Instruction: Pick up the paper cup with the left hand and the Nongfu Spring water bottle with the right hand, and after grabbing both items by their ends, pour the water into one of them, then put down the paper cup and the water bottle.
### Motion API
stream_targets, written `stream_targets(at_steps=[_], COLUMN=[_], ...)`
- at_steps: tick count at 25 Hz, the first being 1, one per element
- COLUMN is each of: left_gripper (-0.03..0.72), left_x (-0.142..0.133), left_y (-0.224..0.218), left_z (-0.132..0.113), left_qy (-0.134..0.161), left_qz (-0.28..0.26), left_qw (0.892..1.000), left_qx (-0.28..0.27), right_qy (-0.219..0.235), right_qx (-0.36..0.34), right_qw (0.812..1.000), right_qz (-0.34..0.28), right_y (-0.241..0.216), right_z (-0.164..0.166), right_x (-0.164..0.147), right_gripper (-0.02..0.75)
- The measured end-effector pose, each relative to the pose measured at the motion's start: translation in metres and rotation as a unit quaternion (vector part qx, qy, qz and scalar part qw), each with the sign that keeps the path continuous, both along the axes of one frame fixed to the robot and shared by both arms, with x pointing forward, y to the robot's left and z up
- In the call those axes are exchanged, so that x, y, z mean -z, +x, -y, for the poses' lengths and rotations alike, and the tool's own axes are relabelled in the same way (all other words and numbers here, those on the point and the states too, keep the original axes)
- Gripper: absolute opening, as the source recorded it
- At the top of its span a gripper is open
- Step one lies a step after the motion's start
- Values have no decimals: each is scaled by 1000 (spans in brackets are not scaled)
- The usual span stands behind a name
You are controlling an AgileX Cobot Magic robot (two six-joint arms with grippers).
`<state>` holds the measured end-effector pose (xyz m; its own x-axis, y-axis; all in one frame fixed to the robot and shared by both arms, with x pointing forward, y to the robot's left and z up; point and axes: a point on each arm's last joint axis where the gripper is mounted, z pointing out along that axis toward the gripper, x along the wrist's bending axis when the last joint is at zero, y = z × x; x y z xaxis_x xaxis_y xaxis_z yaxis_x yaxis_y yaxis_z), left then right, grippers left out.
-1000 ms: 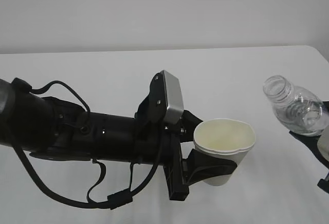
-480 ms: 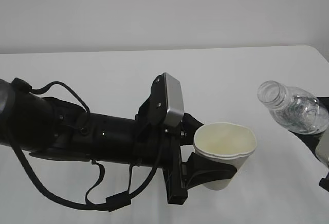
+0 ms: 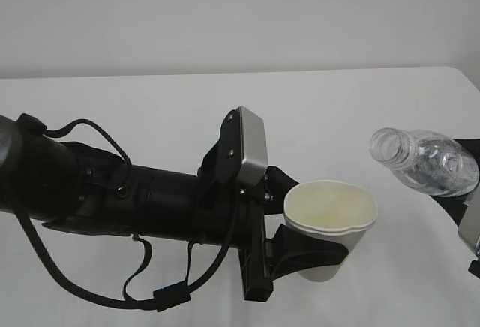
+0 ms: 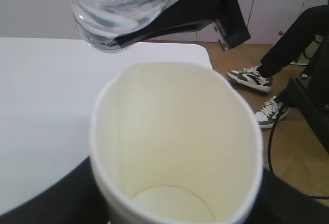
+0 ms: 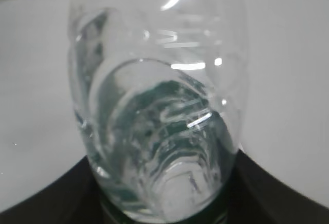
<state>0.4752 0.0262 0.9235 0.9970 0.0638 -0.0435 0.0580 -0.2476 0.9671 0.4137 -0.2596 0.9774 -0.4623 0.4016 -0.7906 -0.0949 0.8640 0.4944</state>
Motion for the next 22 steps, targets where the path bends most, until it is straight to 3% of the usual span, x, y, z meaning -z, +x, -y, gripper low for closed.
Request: stream_targets(at_steps=[11, 22], left_gripper=[433, 432], left_x=[-3, -3], left_y=[-4, -5], left_z=[1, 1], left_qy=[-17, -15], left_qz=[-10, -9], left_qw=[1000, 999], left_qx=[22, 27], right_qy=[-43, -79], right_qx=[-20, -44], right_qw=[999, 995], right_qz=[21, 48], right_y=[0, 2], right_z=[0, -2], right_x=[-1, -2], right_gripper=[426, 426])
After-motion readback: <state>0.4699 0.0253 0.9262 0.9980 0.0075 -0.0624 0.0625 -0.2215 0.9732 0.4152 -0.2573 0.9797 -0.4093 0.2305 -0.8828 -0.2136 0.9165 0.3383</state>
